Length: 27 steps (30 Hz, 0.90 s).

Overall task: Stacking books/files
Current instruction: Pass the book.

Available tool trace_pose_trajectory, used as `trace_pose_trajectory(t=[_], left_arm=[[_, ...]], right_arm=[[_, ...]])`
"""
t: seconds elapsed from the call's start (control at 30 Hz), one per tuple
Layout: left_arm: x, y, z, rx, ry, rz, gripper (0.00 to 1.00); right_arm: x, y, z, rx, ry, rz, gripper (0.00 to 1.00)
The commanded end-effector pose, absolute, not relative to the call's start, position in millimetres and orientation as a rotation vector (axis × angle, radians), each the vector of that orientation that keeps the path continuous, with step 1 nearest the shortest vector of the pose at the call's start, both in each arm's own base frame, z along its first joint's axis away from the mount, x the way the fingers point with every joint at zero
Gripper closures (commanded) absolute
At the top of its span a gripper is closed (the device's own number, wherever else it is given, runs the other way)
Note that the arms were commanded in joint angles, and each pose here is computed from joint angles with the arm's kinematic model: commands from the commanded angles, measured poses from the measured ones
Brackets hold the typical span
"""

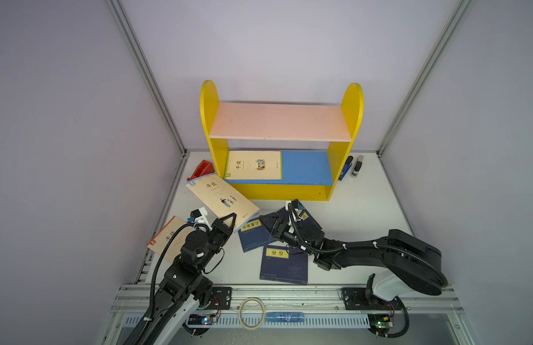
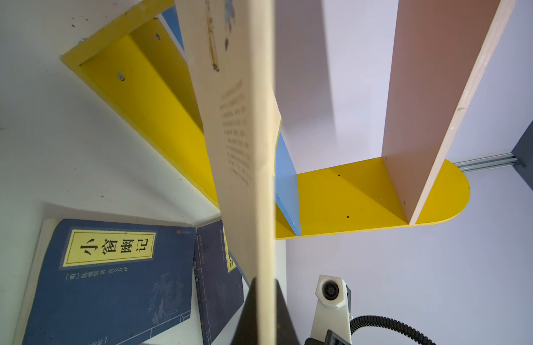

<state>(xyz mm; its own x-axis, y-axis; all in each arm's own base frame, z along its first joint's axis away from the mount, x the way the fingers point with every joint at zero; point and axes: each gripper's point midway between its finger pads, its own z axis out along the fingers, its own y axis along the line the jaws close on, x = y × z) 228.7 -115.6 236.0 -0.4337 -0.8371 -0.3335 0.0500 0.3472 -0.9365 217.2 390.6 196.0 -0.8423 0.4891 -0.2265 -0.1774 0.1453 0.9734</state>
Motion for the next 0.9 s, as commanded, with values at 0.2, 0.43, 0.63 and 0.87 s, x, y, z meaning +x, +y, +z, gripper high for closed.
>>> trace_pose_trajectory(t=[0.2,0.43,0.63,0.87], left_arm=[[240.2,-129.3,271.8,-0.616,1.576,-1.185,1.0],[234.5,-152.1,272.7,-0.585,1.598,-1.256,1.0],[222.5,-170.8,261.6,-0.579,1.634,-1.296,1.0],[214.8,-164.8,254.6,-0.595,1.649,-1.245,1.0]], right_arm=[[218.6,384.7,201.5,0.396,1.833,1.842,0.36],[220.5,388.8,193.2,0.429,1.815,1.888,0.36],[223.0,388.8,190.6,0.44,1.796,1.895,0.36],[222.0,379.5,197.4,0.426,1.754,1.891,0.38]])
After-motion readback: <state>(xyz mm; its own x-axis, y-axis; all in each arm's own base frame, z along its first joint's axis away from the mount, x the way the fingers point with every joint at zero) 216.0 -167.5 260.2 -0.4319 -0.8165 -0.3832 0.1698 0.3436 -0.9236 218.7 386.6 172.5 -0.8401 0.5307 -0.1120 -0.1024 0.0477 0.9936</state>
